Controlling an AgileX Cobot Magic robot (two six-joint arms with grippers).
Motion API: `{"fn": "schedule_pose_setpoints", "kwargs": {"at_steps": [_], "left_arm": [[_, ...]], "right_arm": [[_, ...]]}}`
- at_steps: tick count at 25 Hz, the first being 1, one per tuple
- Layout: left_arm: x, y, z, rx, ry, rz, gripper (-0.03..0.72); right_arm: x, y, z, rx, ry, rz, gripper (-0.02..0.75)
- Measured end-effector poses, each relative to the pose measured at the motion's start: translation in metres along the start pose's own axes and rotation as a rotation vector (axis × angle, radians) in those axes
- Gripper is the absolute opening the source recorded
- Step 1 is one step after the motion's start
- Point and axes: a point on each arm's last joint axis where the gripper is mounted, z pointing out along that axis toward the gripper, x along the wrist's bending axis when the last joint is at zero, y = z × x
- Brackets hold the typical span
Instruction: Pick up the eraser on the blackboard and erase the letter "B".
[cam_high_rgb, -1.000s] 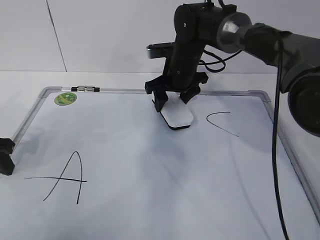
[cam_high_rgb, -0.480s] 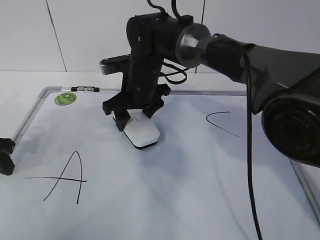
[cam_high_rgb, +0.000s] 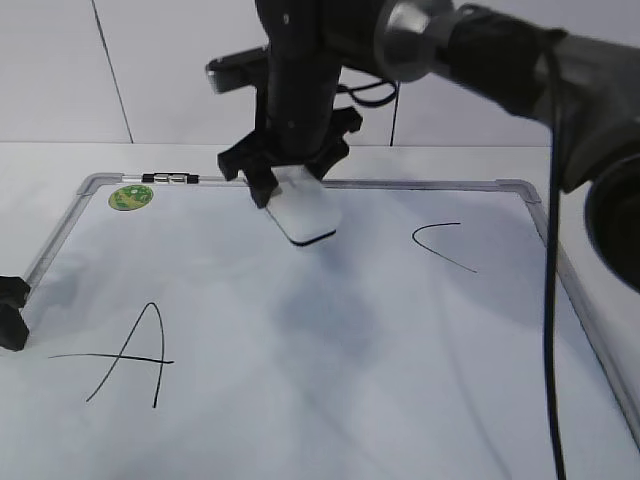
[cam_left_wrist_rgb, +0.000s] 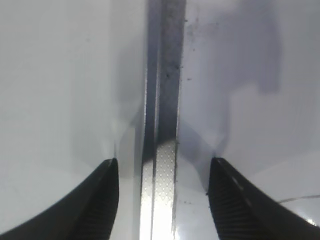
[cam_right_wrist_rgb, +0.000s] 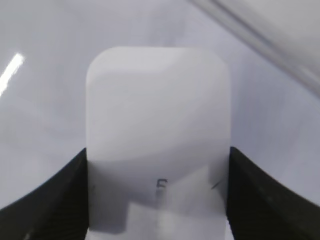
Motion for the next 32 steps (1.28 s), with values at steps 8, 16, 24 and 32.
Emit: {"fn": "schedule_pose_setpoints", "kwargs": {"at_steps": [8,16,24,32], "left_arm": [[0.000,0.000,0.000,0.001,0.000,0.000,0.432],[0.000,0.000,0.000,0.002,0.000,0.000,0.432],[0.000,0.000,0.000,0.002,0.000,0.000,0.432],[0.000,0.000,0.000,0.002,0.000,0.000,0.432]], "right_arm": [[-0.016,0.003,-0.073,-0.133,-0.050,0.018,0.553],[-0.054,-0.038,-0.099,-0.040,-0.084,0.084,0.552],[-0.116,-0.098,-0.115,0.059,-0.173,0.342,0.552],[-0.114,-0.164,-0.110,0.172,-0.215,0.464,0.552]]}}
